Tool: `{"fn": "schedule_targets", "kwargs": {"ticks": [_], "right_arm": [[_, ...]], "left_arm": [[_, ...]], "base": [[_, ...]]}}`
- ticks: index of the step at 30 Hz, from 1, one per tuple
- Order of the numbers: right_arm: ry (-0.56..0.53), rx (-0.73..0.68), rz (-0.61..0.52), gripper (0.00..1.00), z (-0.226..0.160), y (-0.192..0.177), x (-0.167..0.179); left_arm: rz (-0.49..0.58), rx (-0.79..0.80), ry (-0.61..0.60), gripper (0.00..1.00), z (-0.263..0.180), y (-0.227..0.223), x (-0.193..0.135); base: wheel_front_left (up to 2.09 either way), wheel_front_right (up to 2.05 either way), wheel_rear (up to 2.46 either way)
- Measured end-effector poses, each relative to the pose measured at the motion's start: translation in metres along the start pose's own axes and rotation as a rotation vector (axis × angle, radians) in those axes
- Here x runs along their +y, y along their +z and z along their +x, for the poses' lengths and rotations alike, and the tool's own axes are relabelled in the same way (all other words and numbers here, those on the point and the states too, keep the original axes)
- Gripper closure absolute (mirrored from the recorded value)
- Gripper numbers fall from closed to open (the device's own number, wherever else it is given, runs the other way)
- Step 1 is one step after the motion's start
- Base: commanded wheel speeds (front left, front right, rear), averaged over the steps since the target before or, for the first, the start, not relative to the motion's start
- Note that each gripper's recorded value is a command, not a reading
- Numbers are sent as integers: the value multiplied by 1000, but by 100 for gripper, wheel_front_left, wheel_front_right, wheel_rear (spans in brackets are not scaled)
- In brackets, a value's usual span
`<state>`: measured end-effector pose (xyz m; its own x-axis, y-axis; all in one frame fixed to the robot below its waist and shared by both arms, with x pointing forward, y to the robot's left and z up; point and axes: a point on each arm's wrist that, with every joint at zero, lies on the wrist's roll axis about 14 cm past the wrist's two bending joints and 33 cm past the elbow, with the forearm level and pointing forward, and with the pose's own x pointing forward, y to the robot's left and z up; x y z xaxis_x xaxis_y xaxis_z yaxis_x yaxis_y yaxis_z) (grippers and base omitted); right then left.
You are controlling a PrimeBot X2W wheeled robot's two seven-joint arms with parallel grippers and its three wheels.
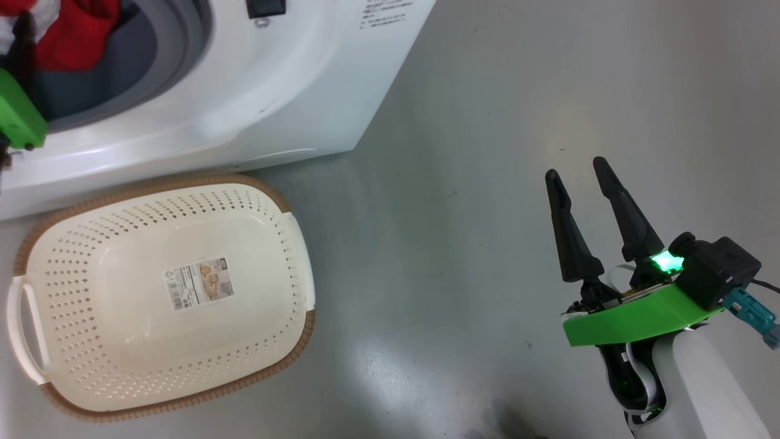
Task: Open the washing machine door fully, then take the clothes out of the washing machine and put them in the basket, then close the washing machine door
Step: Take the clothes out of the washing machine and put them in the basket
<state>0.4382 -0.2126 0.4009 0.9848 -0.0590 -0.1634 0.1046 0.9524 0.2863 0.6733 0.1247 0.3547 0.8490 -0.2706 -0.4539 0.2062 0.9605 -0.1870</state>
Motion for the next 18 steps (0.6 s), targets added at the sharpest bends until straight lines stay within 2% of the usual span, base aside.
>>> {"fn": "schedule_targets", "kwargs": {"ticks": [8, 18], "right_arm": [[8, -15, 4, 0, 1, 5, 3], [22, -35, 10, 0, 0, 13, 8]], "left_arm": [[13, -20, -20, 100, -8, 0, -6], [3, -130, -53, 100, -18, 26, -19]], "base": [[0, 0, 0], [0, 0, 0]]}}
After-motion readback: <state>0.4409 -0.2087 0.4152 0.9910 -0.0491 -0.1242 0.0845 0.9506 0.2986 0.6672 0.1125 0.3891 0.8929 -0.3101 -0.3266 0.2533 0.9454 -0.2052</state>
